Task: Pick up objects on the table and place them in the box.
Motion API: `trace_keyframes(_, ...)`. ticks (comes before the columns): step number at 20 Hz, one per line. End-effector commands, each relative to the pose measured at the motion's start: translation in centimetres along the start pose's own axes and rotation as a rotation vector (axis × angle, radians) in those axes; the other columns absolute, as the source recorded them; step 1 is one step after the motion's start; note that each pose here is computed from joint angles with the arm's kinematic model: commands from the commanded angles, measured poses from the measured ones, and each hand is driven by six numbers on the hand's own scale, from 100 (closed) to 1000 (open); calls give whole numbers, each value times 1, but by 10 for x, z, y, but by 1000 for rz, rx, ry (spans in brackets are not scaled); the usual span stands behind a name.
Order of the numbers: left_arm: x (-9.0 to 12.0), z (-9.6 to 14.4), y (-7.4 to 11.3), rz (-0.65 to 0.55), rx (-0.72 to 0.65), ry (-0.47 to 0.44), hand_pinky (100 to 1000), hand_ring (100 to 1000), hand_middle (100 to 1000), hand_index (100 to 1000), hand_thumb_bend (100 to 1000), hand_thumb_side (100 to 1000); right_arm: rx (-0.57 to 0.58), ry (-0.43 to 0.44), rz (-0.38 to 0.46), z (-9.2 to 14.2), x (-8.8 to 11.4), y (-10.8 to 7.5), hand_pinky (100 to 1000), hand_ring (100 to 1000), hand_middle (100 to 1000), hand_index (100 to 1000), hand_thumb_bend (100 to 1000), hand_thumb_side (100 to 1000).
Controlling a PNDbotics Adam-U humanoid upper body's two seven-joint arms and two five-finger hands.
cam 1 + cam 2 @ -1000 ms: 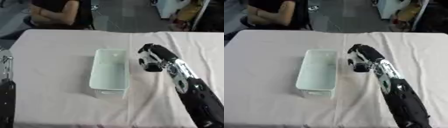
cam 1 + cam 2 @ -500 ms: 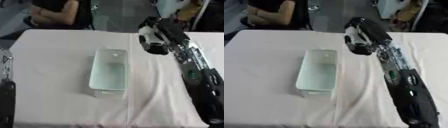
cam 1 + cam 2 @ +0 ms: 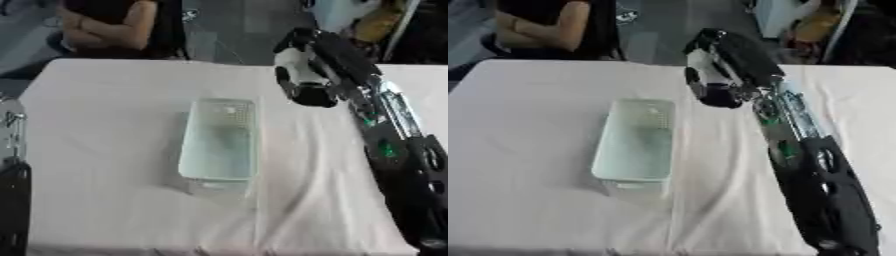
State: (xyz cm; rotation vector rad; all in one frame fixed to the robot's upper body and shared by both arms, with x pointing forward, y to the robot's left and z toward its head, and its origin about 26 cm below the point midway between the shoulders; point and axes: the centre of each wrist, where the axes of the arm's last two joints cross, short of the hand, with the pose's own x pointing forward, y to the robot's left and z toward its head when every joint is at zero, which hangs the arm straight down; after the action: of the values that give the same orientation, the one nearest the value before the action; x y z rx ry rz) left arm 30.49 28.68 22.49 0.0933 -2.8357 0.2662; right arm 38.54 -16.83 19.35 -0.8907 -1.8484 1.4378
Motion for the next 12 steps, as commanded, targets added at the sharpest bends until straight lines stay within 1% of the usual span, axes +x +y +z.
trace_keyframes(1,4,-8,-3,12,-19,-30,763,786,791,798,295,1000,-48,-82,48,-8,11,-25,100,224,303,301,100,100)
trace_keyframes(3,4,-8,-5,16,-23,-29,763,787,791,798,295,1000,-49,-150,65,-15,21,-33,100,229,301,300,100,100)
trace_keyframes(6,4,-8,-7,25,-27,-27,764,787,791,798,296,1000,-39,-225,68,-26,34,-38,100,232,300,299,100,100)
trace_keyframes(12,4,-10,-10,40,-30,-33,763,787,791,799,302,1000,-11,-289,78,-36,44,-37,100,238,299,298,100,100)
